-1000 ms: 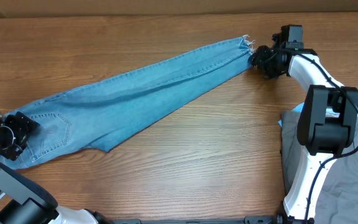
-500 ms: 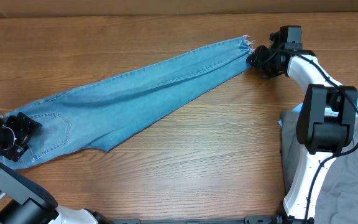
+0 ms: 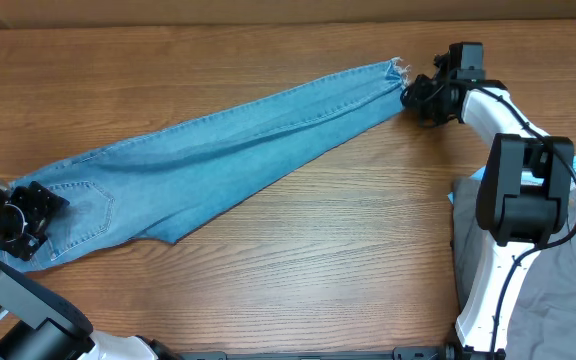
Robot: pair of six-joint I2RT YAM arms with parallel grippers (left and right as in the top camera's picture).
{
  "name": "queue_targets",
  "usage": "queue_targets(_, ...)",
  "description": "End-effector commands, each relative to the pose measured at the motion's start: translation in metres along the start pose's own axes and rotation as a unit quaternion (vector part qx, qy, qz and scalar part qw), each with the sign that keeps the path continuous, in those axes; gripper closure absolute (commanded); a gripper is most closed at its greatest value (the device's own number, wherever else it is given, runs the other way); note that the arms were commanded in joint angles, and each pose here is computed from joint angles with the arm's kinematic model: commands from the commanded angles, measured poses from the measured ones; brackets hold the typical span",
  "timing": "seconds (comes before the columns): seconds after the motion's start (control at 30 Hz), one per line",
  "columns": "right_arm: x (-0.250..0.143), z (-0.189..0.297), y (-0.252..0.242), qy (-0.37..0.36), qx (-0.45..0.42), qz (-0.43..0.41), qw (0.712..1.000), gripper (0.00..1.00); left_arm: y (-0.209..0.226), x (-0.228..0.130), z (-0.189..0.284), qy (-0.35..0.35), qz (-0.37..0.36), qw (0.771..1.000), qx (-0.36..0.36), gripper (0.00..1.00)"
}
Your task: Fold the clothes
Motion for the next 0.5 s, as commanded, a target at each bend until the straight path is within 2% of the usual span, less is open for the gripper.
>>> queue_targets(0.0,0.006,0.021,-0.016,0.008,-0.032,-0.023,0.999,0.96,-0.002,-0.001,-0.002,0.004,-0.013,1.0,-0.009,0.19)
queue_targets(0.13,0.006,0.066,-0.022,0.007,-0.077,-0.033,0.996,0.96,-0.003,0.003,0.002,-0.003,-0.044,0.999,-0.009,0.18)
queue_targets(0.33,-0.012,0.133,-0.032,0.01,-0.174,-0.051,0.983,0.96,-0.007,0.013,0.013,-0.018,-0.053,0.998,-0.009,0.13)
queue_targets(0.37,-0.017,0.143,-0.03,0.017,-0.179,-0.053,0.982,0.85,-0.008,0.014,0.016,-0.019,-0.056,0.998,-0.009,0.13)
queue_targets(0.4,-0.022,0.151,-0.029,0.022,-0.182,-0.054,0.982,0.58,-0.009,0.016,0.019,-0.022,-0.063,0.998,-0.008,0.13)
queue_targets(0.43,-0.024,0.157,-0.028,0.025,-0.184,-0.055,0.981,0.42,-0.009,0.018,0.021,-0.024,-0.068,0.997,-0.008,0.12)
queue_targets(0.47,-0.027,0.162,-0.027,0.028,-0.186,-0.056,0.981,0.37,-0.01,0.019,0.024,-0.025,-0.073,0.997,-0.008,0.12)
Point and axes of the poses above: each gripper's point midway between its finger pads, its own z axis back along the fingers, its own y axis along the line the jaws close on, x = y × z, the point moved 6 cm from there along z, back along the fingers, and after that the axes turned 10 degrees about -z, right-handed, at the moved point
